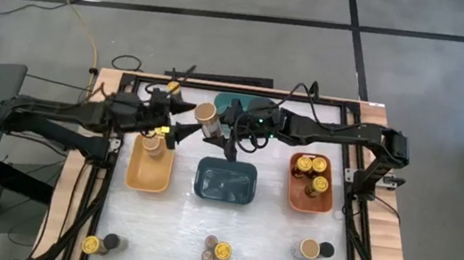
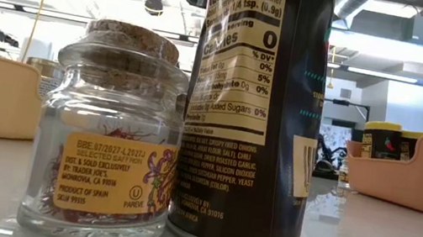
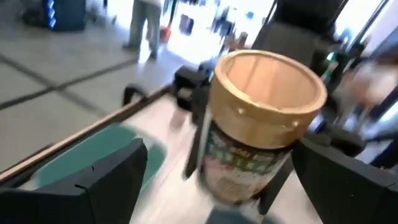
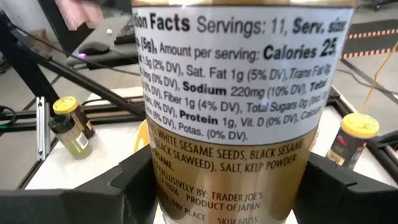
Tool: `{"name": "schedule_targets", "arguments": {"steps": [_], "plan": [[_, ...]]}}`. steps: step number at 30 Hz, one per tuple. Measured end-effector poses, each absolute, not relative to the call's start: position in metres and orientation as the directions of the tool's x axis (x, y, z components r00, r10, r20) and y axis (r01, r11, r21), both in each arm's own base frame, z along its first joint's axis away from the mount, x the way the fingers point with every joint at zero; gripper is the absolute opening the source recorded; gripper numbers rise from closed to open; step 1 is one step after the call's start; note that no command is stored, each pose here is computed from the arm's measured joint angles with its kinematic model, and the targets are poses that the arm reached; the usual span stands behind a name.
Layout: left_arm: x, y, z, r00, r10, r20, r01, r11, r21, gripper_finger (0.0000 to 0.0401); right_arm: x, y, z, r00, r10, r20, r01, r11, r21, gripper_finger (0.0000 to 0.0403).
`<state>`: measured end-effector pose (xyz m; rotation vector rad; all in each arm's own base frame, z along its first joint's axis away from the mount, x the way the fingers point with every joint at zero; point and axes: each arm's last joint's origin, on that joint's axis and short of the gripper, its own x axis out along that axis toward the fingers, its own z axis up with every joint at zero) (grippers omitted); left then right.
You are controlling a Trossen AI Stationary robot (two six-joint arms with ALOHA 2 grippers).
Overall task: Sort spices by type
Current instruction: Put the gold seasoning bottle into the yellow bin
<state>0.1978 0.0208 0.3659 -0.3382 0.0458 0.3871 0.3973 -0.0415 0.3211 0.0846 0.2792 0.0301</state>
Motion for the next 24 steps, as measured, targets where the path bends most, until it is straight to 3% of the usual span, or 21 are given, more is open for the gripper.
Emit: {"name": "schedule_targets", "arguments": {"steps": [4,13,24], "plan": [[0.2,0.026,0.392,0.902,0.347,-0.255,-0.404,0.889,-0.216,0.0384,0.397,-0.041,0.319,0.957,0.044,-0.287,-0.019,0.996,0.09,0.03],[0.22,0.038,0.45,0.878,0.288,-0.383,-0.338,0.939,-0.068,0.0384,0.397,-0.035,0.317,0.947,0.067,-0.313,-0.047,0.996,0.07,0.03],[0.262,0.053,0.459,0.81,0.095,-0.579,-0.233,0.958,-0.168,0.0384,0.397,-0.03,0.315,0.941,0.079,-0.33,-0.06,0.996,0.068,0.03]]}}
